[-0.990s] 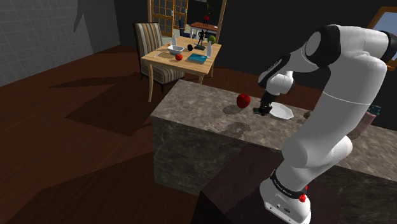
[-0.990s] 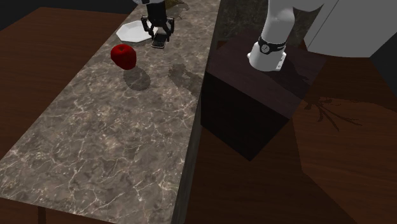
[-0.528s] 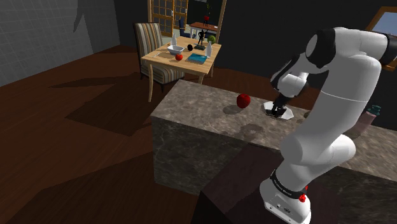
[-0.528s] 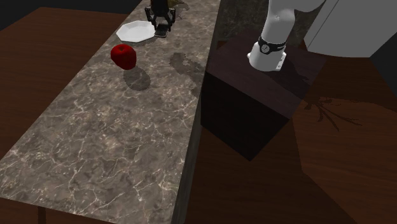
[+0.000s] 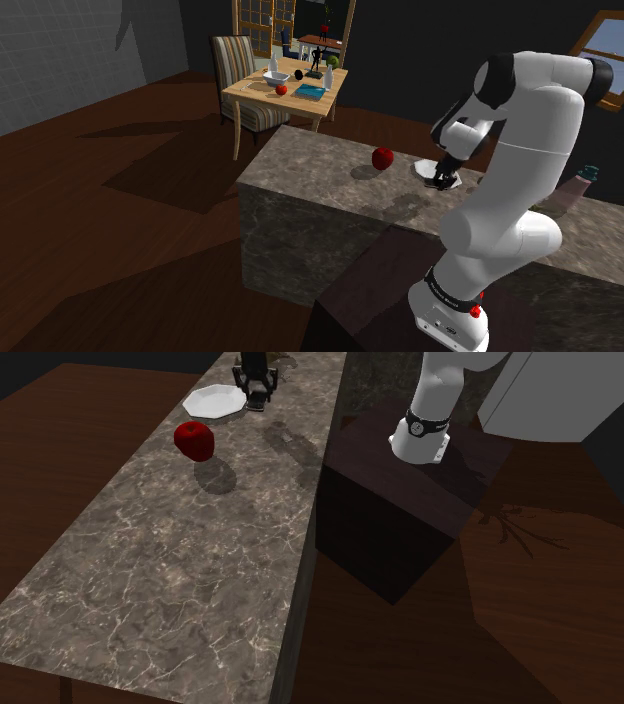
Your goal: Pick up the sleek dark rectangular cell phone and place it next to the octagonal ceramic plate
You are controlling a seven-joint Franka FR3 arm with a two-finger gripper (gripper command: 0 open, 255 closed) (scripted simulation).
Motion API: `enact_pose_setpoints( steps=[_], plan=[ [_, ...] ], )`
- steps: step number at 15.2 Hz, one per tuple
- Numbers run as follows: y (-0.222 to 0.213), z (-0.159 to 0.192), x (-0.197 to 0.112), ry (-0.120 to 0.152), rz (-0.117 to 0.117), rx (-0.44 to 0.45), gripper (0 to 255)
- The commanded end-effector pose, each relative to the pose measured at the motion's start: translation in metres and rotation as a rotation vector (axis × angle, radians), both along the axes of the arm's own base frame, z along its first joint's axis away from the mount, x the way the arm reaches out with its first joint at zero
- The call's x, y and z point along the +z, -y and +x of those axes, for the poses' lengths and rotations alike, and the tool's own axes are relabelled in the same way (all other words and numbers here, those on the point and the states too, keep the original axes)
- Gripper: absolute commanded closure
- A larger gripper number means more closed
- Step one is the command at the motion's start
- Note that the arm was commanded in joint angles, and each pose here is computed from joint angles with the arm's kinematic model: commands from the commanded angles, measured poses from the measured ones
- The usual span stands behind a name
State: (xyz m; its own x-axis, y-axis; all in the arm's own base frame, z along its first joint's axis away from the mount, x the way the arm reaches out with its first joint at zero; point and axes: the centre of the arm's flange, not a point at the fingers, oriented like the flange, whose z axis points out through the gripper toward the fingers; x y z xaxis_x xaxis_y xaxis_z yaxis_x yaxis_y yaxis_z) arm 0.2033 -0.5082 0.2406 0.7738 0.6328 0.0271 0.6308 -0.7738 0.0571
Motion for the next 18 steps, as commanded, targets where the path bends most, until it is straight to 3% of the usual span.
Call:
enact_pose_setpoints(
  steps=[1, 8, 16, 17, 18],
  plan=[
    [0.000, -0.001, -0.011, 0.000, 0.000, 0.000, 255],
    [0.000, -0.001, -0.048, 0.000, 0.000, 0.000, 255],
    [0.000, -0.001, -0.048, 0.000, 0.000, 0.000, 255],
    [0.000, -0.001, -0.048, 0.000, 0.000, 0.000, 0],
    [0.000, -0.001, -0.048, 0.000, 0.000, 0.000, 0]
  ],
)
